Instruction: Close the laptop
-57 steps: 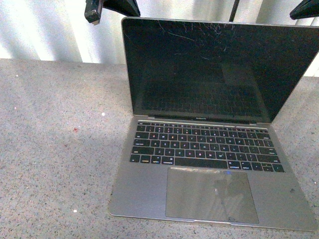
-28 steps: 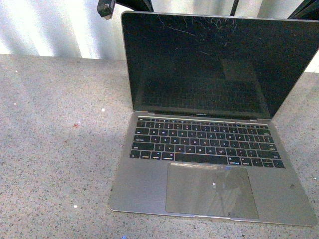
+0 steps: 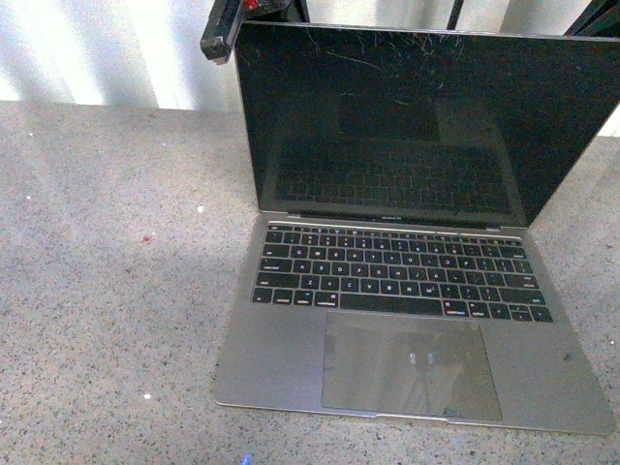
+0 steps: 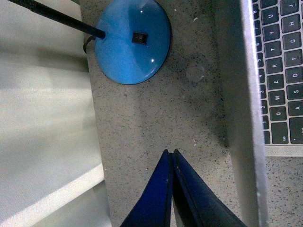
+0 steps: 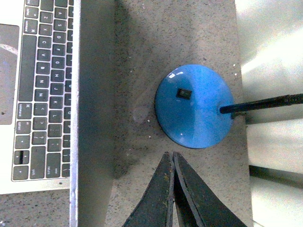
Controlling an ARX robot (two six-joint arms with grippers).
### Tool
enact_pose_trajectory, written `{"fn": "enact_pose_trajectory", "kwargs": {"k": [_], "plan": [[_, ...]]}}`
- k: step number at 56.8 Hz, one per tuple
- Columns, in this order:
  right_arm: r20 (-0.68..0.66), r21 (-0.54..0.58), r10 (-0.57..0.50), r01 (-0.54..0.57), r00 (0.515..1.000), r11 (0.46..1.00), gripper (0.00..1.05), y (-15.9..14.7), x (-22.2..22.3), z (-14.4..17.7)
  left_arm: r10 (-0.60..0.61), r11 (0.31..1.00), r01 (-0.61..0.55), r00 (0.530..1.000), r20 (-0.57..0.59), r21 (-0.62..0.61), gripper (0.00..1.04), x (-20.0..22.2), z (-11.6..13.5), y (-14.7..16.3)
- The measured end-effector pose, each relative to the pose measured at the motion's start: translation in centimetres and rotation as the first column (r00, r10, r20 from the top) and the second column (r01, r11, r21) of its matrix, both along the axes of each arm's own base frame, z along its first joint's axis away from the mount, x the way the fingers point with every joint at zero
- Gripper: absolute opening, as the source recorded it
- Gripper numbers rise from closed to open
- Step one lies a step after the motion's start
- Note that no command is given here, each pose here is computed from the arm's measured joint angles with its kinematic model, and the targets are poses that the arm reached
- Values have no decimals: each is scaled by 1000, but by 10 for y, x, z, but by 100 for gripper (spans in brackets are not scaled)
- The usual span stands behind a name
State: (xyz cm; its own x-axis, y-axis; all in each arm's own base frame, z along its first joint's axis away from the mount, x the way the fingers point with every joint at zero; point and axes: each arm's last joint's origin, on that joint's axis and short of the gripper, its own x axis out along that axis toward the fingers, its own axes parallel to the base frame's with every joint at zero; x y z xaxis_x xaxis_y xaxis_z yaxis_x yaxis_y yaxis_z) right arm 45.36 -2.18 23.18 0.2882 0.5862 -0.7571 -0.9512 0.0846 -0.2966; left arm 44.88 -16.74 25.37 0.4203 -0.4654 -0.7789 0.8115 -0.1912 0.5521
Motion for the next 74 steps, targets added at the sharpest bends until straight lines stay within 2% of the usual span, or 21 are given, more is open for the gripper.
{"fn": "enact_pose_trajectory", "kwargs": {"k": [17, 74], "plan": [[-102, -20, 9, -11, 995, 1000, 3, 8, -8, -3, -39, 999, 39, 999, 1, 21, 4, -7, -1, -7], [-249, -92, 79, -105, 965, 990, 3, 42, -46, -21, -109, 992, 115, 988, -109, 51, 4, -47, -14, -24]]}}
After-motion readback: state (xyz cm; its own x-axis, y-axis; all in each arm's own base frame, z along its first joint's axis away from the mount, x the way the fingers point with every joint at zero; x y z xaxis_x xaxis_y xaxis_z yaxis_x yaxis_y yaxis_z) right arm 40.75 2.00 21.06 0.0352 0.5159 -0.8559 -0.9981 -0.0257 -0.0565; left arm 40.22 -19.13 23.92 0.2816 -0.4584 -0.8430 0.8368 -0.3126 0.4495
